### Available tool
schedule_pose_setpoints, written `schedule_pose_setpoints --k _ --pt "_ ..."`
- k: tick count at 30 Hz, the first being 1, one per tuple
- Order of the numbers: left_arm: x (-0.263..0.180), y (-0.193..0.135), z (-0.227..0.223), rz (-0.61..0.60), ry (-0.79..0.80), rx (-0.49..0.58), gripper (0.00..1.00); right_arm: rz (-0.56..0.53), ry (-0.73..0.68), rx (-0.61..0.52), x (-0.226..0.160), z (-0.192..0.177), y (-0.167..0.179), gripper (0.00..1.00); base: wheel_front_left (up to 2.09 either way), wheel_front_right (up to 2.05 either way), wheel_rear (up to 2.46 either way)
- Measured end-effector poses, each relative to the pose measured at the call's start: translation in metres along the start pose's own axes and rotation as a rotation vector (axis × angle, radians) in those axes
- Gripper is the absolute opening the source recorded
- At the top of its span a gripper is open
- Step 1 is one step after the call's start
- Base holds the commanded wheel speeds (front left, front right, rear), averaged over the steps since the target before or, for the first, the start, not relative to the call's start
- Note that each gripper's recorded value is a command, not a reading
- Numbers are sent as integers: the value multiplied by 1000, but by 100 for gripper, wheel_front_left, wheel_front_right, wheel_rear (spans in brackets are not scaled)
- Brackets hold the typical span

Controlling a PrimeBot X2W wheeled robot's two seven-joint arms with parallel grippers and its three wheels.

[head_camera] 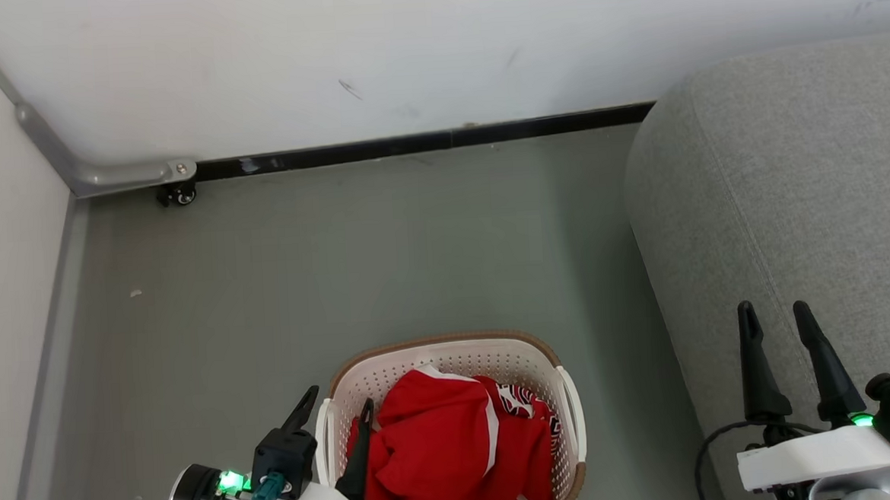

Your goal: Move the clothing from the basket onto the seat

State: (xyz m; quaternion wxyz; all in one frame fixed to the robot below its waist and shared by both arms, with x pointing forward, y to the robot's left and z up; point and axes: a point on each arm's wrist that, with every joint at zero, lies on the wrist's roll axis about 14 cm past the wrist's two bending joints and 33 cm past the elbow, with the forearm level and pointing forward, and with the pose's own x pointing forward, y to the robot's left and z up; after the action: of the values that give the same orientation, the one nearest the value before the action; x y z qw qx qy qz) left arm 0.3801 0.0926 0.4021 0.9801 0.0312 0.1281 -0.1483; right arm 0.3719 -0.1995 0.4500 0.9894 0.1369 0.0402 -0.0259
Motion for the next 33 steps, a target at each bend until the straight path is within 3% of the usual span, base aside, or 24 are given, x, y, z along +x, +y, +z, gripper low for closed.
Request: schedule_pose_setpoints --k 18,33 --pt "34 -2 -45 -64 146 42 100 -60 22 -15 13 -9 -20 100 0 0 0" --pt "80 -2 -81 -101 224 62 100 -57 -1 -21 55 -11 -23 100 0 0 0"
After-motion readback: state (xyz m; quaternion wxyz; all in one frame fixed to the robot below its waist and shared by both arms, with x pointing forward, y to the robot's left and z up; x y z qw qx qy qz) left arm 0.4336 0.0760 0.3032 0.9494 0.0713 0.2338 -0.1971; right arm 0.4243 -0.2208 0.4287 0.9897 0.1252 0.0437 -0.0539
